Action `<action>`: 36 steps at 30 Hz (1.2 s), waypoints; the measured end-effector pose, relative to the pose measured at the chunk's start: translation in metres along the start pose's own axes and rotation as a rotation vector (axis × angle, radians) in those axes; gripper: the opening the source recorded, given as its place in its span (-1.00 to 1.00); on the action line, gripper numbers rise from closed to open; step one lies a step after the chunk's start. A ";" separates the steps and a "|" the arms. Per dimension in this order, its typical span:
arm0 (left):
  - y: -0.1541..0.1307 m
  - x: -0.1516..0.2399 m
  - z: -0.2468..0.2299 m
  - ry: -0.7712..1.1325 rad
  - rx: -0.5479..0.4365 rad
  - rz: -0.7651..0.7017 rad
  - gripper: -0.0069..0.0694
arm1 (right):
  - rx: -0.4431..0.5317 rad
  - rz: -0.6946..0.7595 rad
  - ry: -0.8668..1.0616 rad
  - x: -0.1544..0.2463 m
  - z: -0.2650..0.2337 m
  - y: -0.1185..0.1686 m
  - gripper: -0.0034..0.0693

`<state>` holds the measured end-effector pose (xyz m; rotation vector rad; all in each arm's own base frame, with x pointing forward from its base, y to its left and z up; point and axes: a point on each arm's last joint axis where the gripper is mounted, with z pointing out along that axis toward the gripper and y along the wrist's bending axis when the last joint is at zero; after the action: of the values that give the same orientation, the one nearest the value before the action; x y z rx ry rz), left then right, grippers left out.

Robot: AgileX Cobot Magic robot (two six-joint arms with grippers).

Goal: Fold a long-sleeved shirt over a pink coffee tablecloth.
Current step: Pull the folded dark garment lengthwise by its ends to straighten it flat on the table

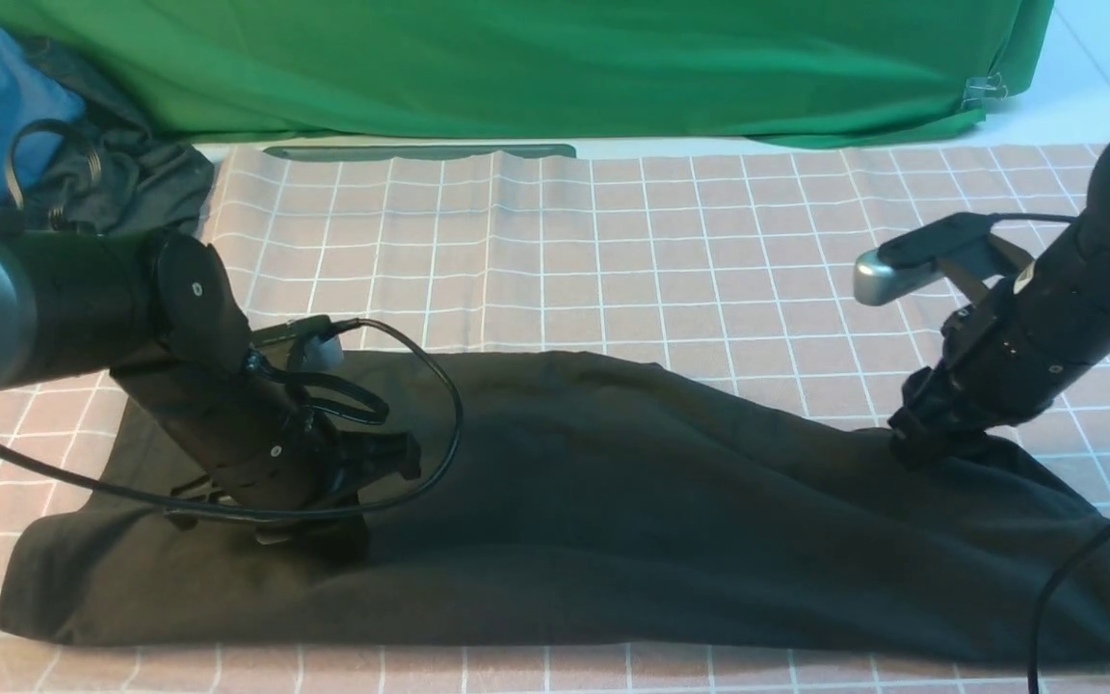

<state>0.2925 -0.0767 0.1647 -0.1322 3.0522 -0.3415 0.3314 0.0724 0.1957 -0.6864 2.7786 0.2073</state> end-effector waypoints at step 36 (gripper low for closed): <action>0.001 0.006 -0.001 0.054 -0.005 0.001 -0.79 | 0.074 -0.080 -0.051 -0.005 -0.018 -0.003 -0.76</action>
<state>0.2860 -0.0763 0.1654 -0.1236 3.1070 -0.3426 0.3331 0.0687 0.2144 -0.7606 2.6898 0.1039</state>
